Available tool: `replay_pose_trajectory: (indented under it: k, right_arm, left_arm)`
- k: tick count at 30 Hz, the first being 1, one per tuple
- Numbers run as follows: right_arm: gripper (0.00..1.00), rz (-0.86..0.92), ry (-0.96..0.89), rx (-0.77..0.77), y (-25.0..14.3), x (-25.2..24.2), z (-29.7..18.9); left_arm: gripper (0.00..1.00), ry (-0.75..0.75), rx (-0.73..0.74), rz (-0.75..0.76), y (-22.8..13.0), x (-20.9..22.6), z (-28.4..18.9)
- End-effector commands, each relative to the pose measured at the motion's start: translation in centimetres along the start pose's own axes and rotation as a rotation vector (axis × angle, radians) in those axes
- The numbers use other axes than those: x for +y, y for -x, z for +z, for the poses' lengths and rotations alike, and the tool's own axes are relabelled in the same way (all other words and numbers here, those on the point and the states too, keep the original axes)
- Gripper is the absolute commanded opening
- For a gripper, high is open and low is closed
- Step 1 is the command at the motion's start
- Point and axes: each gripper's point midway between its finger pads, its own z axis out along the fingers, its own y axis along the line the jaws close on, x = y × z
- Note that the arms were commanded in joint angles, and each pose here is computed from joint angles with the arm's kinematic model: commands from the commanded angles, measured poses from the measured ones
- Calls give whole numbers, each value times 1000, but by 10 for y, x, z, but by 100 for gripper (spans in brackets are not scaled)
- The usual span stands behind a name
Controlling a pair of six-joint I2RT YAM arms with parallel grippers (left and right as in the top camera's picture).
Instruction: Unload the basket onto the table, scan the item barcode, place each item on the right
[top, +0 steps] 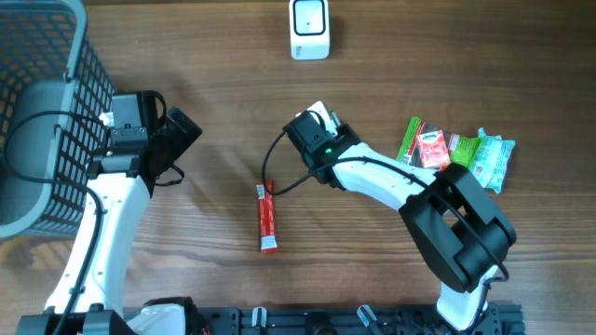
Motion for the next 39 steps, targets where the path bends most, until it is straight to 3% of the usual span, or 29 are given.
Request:
replay_pose_trajectory:
  k: [1, 6, 10, 15, 19, 21, 24, 29, 34, 39]
  right_arm:
    - [13, 10, 114, 16, -6, 24, 2]
    - [20, 25, 128, 21, -7, 26, 2]
    - [34, 31, 217, 25, -7, 41, -1]
    - [36, 69, 218, 31, -8, 41, -1]
    - [31, 75, 202, 16, -4, 37, -1]
    - [20, 87, 157, 3, 0, 27, 1]
    - [16, 78, -20, 4, -2, -10, 8]
    - [15, -28, -356, 43, -8, -78, 7]
    - [15, 31, -371, 56, -17, -71, 18]
    - [19, -21, -371, 100, -31, -57, 33]
  left_arm:
    - [100, 12, -9, 14, 1, 1, 1]
    - [100, 12, -9, 14, 1, 1, 1]
    - [100, 12, -9, 14, 1, 1, 1]
    - [100, 12, -9, 14, 1, 1, 1]
    - [100, 12, -9, 14, 1, 1, 1]
    - [100, 12, -9, 14, 1, 1, 1]
    - [100, 12, -9, 14, 1, 1, 1]
    - [100, 12, -9, 14, 1, 1, 1]
    - [100, 12, -9, 14, 1, 1, 1]
    - [100, 12, -9, 14, 1, 1, 1]
